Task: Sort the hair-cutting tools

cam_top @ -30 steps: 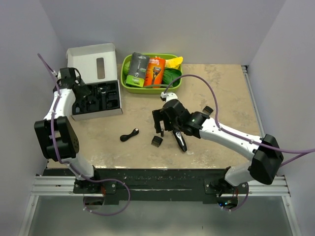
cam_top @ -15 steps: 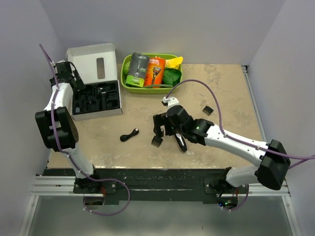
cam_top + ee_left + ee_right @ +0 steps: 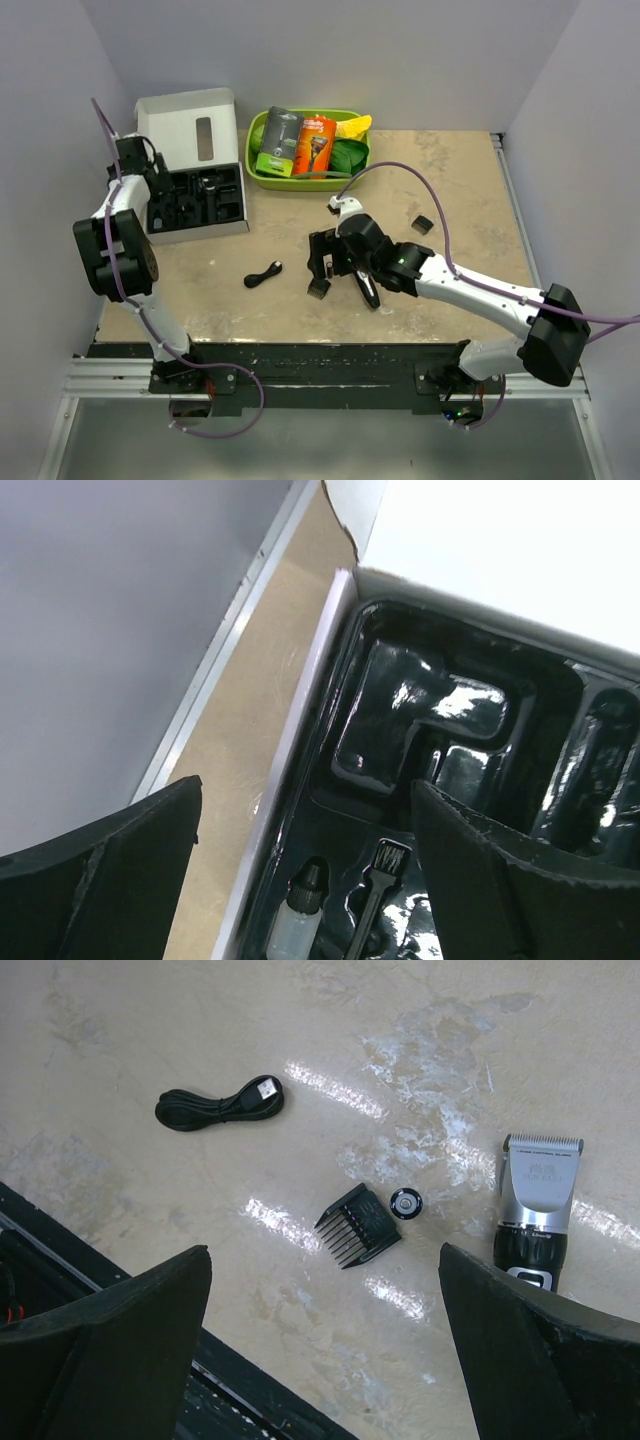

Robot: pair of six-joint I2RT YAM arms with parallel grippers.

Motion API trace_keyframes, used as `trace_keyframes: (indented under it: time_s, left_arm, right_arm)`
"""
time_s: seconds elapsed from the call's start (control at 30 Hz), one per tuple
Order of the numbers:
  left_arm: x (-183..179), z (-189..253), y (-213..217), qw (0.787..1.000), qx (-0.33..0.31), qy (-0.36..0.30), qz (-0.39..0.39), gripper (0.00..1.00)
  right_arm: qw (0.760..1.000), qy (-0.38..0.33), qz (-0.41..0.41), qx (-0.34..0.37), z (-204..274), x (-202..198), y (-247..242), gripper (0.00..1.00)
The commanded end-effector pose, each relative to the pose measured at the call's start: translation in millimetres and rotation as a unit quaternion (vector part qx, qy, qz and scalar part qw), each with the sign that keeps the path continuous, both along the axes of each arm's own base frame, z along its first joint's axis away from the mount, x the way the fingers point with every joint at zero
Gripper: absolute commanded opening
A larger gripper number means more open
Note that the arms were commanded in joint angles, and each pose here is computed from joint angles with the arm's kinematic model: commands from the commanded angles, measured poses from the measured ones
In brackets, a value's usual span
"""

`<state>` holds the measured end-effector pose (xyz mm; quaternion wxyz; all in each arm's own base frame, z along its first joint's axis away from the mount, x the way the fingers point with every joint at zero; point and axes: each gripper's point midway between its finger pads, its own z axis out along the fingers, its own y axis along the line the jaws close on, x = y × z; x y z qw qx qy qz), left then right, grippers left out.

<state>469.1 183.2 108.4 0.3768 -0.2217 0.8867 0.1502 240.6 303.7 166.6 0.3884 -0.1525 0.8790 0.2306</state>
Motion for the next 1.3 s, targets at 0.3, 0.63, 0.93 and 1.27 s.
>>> trace_keyframes:
  time_s: [0.3,0.63,0.93,1.27]
  left_arm:
    - [7.9,-29.7,9.9,1.000,0.003,0.002,-0.025,0.78]
    - [7.0,-43.2,10.8,1.000,-0.012,0.004,-0.027,0.43]
    - [-10.7,-51.0,2.0,1.000,-0.023,-0.002,-0.018,0.27]
    - [-62.2,-29.7,-9.8,0.993,-0.058,-0.051,0.084,0.00]
  right_arm:
    - [1.000,0.007,0.003,0.020,-2.2,-5.7,4.4,0.98]
    - [1.000,0.014,0.008,0.025,-3.2,-12.0,8.0,0.97]
    - [0.999,0.019,0.012,0.026,-1.6,-23.5,10.2,0.97]
    - [0.999,0.021,0.012,0.031,15.8,-40.1,4.2,0.96]
